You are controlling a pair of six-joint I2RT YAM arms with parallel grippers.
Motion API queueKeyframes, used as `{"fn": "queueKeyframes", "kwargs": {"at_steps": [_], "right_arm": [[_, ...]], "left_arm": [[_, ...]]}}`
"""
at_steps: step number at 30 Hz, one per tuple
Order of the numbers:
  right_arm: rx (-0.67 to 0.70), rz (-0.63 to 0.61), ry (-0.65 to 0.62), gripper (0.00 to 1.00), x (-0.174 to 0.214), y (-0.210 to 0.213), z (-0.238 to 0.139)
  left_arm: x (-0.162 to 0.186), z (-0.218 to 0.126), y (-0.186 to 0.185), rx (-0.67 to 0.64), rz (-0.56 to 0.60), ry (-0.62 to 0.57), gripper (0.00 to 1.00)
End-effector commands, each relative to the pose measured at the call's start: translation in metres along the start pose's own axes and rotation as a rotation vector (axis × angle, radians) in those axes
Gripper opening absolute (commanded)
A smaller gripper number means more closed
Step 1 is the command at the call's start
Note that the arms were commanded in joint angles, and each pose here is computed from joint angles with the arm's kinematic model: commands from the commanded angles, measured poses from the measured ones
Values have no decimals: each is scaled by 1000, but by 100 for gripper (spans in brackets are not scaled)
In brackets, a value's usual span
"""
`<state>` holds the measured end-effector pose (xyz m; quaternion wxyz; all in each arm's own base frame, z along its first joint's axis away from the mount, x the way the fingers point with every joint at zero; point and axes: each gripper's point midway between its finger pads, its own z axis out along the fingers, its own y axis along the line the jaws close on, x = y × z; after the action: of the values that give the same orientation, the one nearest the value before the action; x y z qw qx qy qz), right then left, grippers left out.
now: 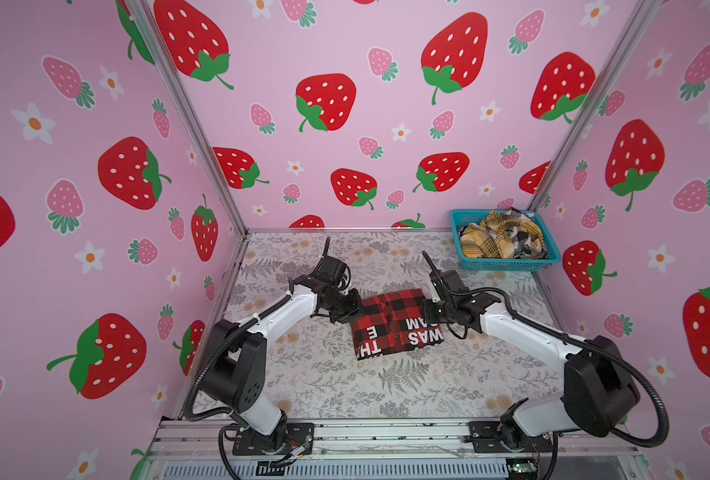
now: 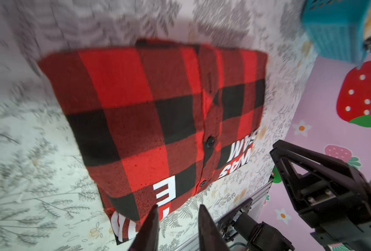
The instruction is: Fold and stack the long sleeve shirts
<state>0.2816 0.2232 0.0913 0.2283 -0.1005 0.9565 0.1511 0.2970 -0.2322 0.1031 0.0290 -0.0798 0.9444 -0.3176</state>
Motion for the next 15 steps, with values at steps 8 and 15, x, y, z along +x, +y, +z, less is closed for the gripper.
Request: {"fn": "queueKeyframes", "kwargs": {"at_steps": [8, 15], "right_arm": [[42, 61, 122, 16, 58, -25, 33], [43, 65, 151, 15, 70, -28, 33]], "left_arm": [[-14, 28, 36, -75, -79, 37, 19], [-18, 41, 55, -121, -99, 66, 15]]}}
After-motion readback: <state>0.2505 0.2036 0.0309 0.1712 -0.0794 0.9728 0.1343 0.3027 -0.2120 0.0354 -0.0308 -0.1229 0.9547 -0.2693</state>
